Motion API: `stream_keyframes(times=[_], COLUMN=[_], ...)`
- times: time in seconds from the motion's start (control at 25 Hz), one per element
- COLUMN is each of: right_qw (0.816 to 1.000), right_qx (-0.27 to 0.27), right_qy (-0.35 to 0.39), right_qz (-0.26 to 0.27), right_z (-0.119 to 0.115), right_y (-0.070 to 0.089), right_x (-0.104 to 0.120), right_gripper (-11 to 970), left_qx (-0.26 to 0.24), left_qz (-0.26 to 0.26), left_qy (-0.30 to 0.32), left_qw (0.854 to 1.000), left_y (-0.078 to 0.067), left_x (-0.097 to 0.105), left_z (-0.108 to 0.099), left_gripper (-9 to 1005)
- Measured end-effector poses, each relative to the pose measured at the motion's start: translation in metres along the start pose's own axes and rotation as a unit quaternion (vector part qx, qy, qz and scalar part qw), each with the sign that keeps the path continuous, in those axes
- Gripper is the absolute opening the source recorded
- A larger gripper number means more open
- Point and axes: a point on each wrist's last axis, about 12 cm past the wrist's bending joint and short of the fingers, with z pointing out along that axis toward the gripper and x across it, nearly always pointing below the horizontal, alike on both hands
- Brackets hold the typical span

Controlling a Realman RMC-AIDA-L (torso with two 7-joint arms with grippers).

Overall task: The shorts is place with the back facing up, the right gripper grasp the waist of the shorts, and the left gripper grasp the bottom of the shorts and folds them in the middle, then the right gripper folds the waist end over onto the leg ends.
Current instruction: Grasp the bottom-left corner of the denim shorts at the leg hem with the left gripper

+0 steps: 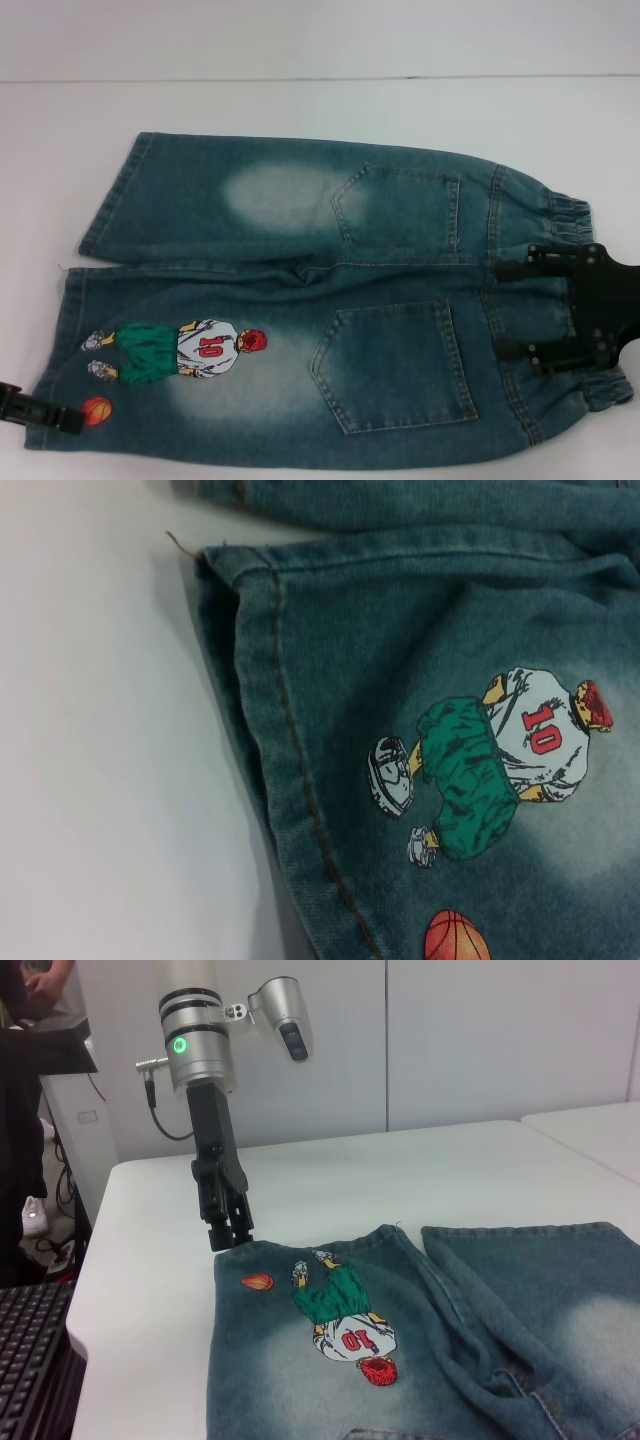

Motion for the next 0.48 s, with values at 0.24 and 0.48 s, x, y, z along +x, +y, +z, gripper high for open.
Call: stream_keyframes(times=[0.24,0.48], right_qw=[1.0,1.0], right_qx=[0.001,0.004], right_qy=[-0.001,0.0], right_qz=[0.001,0.001], right_z=[0.0005,0.0017], right_y=[0.0,-0.0007], right_x=[0.0004,0.0007], right_gripper=[892,892], left_qx=[-0.001,-0.017], left_qz=[-0.001,-0.004], left_qy=[0.001,-0.002], left_qw=[1.0,1.0], left_y=[-0.0005,0.003], left_x=[-0.0014,-0.0038], left_z=[-0.0007,0.0014], left_gripper=[904,816])
